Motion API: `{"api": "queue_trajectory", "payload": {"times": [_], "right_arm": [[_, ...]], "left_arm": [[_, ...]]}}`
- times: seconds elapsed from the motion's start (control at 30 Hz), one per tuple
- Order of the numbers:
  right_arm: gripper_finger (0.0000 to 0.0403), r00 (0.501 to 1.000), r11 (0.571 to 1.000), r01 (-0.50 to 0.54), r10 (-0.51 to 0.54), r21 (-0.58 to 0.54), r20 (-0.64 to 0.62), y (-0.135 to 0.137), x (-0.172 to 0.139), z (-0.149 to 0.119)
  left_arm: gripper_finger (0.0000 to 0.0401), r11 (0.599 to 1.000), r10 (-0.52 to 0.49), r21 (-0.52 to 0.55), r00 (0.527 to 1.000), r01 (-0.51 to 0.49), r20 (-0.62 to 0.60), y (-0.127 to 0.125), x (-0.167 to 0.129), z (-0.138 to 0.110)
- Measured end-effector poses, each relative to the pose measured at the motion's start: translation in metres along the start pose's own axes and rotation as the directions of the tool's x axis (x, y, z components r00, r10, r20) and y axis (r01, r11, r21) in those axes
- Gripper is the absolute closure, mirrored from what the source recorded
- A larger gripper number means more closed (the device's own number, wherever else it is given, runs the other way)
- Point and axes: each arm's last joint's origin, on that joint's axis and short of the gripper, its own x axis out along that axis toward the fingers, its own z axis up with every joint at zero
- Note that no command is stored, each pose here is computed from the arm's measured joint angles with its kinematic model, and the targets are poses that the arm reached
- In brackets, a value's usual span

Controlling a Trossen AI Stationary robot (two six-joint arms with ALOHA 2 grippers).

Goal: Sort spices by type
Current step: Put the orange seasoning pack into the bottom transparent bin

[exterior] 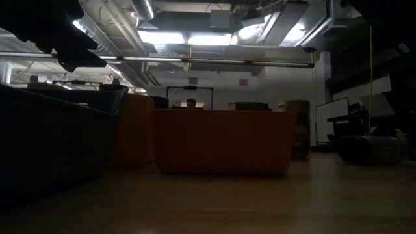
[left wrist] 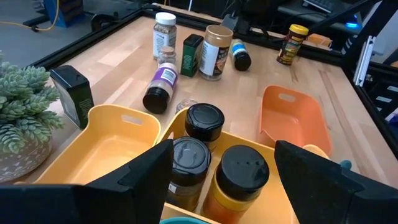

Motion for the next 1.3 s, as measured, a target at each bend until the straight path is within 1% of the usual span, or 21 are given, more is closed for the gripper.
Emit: {"api": "queue_trajectory", "payload": {"times": [0.17, 0.3, 0.67, 0.9, 1.1, 1.3], "right_arm": [[0.0394, 1.0, 0.998, 0.0, 0.0, 0.056, -0.014, -0.004, 0.015, -0.023], [0.0393, 1.0, 0.996, 0.002, 0.0, 0.084, -0.018, -0.006, 0.022, -0.036], [0.0392, 1.0, 0.992, 0.002, 0.0, 0.125, -0.023, -0.007, 0.024, -0.039], [0.0391, 0.999, 0.98, 0.008, 0.002, 0.196, -0.049, -0.009, 0.031, -0.054], [0.0391, 0.998, 0.969, -0.014, 0.027, 0.246, -0.05, -0.008, 0.036, -0.063], [0.0391, 0.999, 0.97, -0.015, 0.022, 0.242, -0.03, -0.005, 0.039, -0.065]], "left_arm": [[0.0138, 1.0, 0.0, 0.001, 1.0, 0.0, 0.001, 0.0, 0.0, 0.0], [0.0138, 1.0, 0.0, 0.003, 1.0, 0.0, 0.001, 0.0, 0.0, 0.0], [0.0138, 1.0, 0.0, 0.0, 1.0, 0.0, 0.001, 0.0, 0.0, 0.0], [0.0138, 1.0, 0.0, 0.015, 1.0, 0.0, 0.002, 0.0, 0.0, 0.0], [0.0138, 1.0, 0.0, 0.015, 1.0, 0.0, 0.001, 0.0, 0.0, 0.0], [0.0138, 1.0, 0.0, 0.001, 1.0, 0.0, 0.001, 0.0, 0.0, 0.0]]}}
